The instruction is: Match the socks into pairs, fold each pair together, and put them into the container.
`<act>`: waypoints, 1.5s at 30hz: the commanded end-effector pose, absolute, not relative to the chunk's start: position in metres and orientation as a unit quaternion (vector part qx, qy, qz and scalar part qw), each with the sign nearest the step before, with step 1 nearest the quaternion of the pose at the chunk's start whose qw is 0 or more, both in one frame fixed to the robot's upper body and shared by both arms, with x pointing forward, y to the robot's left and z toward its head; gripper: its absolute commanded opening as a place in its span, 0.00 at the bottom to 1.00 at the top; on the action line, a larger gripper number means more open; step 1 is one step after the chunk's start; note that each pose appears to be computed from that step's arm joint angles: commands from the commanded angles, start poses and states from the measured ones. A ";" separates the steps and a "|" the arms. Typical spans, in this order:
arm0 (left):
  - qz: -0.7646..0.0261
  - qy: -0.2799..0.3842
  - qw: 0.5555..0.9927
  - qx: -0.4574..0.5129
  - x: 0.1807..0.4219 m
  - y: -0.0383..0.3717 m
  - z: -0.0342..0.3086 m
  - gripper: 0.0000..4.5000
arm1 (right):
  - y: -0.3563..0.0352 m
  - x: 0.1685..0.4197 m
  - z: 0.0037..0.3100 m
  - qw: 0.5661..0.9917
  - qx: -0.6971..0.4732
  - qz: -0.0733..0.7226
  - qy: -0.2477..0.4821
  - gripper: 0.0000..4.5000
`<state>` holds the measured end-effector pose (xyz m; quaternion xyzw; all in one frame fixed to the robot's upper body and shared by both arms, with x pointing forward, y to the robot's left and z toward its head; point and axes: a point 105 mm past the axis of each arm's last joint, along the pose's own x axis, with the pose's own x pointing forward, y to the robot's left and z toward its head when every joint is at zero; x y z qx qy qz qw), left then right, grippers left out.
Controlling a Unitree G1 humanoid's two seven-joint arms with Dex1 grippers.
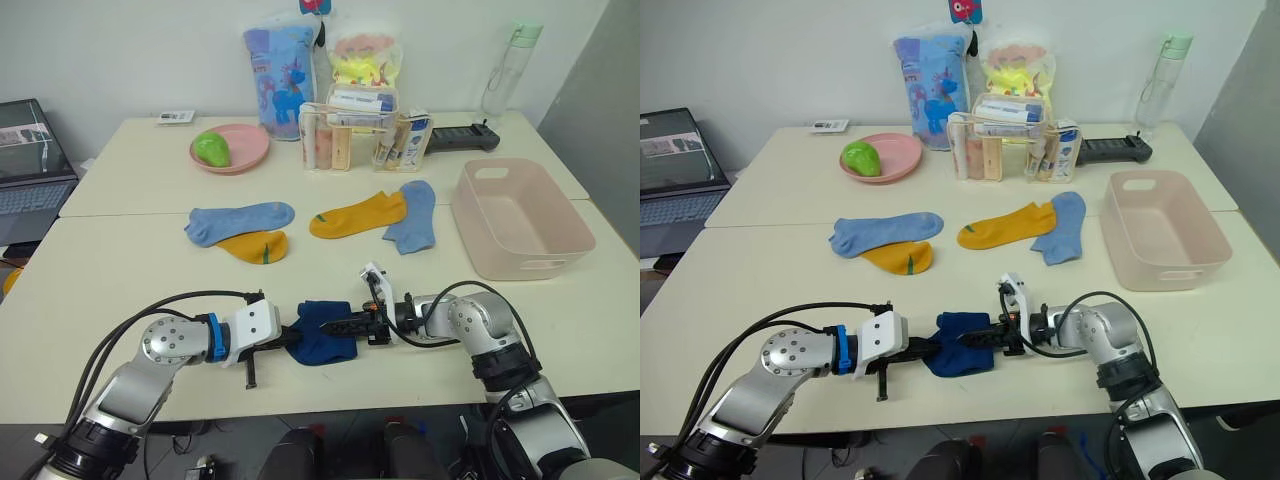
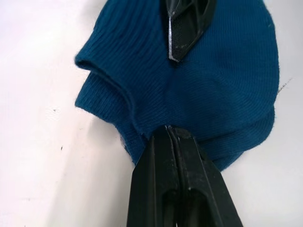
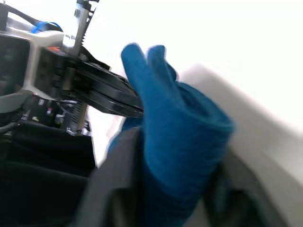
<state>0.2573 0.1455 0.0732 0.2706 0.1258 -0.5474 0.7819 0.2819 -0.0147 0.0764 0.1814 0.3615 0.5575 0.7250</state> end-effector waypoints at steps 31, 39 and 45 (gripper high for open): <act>-0.592 -0.147 0.791 0.041 0.320 -0.007 0.277 0.99 | -0.290 0.404 0.265 0.798 -0.593 0.108 0.028 0.00; -0.586 -0.130 0.798 0.049 0.316 -0.002 0.257 0.99 | -0.306 0.411 0.202 0.700 -0.677 0.184 0.128 0.00; -0.575 -0.123 0.808 0.045 0.318 0.003 0.250 1.00 | -0.302 0.407 0.189 0.717 -0.636 0.237 0.159 0.08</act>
